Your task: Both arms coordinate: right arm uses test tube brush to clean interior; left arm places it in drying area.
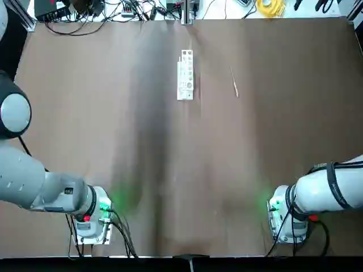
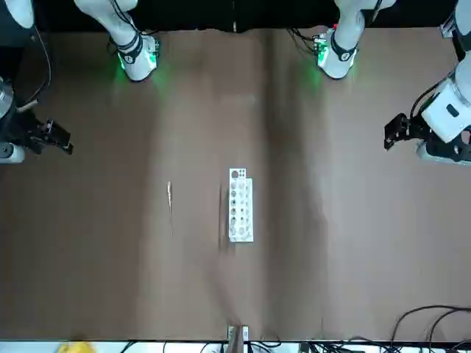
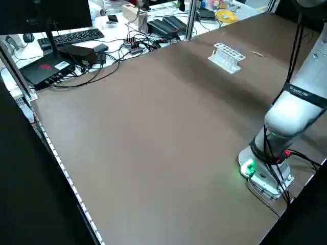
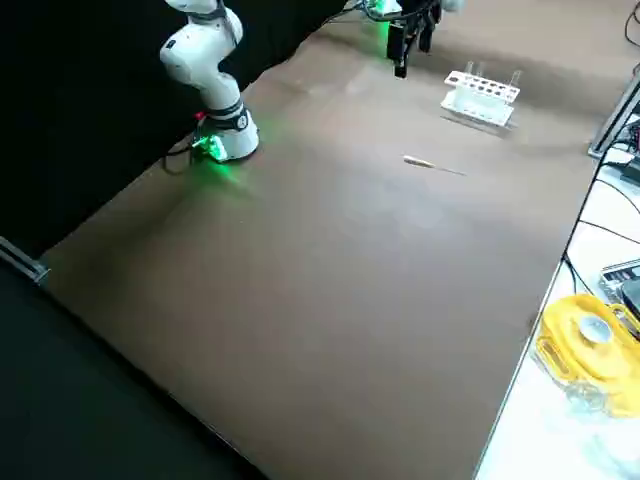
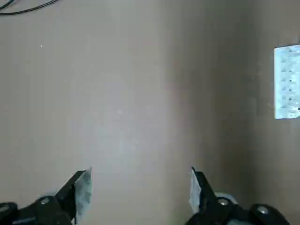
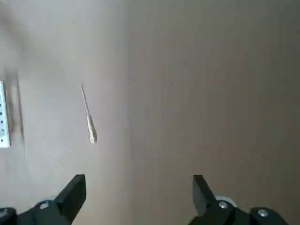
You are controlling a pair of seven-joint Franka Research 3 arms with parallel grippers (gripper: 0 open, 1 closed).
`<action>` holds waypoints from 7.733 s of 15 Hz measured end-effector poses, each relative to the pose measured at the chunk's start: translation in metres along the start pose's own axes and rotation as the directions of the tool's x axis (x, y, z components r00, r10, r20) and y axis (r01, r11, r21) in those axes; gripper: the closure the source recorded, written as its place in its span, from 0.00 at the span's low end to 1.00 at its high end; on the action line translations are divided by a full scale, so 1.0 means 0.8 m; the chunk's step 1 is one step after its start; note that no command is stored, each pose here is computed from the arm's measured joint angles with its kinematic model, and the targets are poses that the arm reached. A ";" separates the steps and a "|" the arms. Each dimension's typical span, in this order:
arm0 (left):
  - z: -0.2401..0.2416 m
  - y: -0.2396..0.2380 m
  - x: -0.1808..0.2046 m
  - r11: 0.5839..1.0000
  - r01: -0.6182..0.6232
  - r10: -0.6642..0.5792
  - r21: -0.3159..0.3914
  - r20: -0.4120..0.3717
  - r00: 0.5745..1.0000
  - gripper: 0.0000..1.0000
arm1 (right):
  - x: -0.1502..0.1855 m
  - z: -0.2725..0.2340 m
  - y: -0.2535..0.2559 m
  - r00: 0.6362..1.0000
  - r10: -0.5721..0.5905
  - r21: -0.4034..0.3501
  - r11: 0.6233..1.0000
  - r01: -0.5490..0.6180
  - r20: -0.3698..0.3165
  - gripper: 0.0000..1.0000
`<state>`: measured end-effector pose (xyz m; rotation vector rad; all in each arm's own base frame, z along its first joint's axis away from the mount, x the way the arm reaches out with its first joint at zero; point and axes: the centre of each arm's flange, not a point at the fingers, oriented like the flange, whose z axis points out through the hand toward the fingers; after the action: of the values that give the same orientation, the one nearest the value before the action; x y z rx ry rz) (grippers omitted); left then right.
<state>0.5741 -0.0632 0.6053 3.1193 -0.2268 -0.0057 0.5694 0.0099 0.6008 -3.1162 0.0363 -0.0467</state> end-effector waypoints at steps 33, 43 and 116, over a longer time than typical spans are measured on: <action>0.182 0.059 0.118 0.644 -0.701 0.602 -0.306 -0.364 0.711 0.01 | 0.083 0.473 -0.256 0.954 -0.295 -0.019 0.955 0.296 0.051 0.01; 0.292 0.093 0.151 0.232 -0.944 0.437 -0.233 -0.842 0.316 0.01 | 0.067 0.546 -0.262 0.962 -0.244 0.042 0.970 0.241 0.121 0.14; 0.535 0.199 0.187 0.246 -0.967 0.054 0.067 -0.997 -0.056 0.01 | 0.097 0.327 -0.401 -0.140 -0.092 -0.125 -0.151 0.981 -0.986 0.98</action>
<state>0.6968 -0.2482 0.1792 1.2789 -1.2229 1.3178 0.6625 0.3351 0.3501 -1.0969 -1.4435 -1.1987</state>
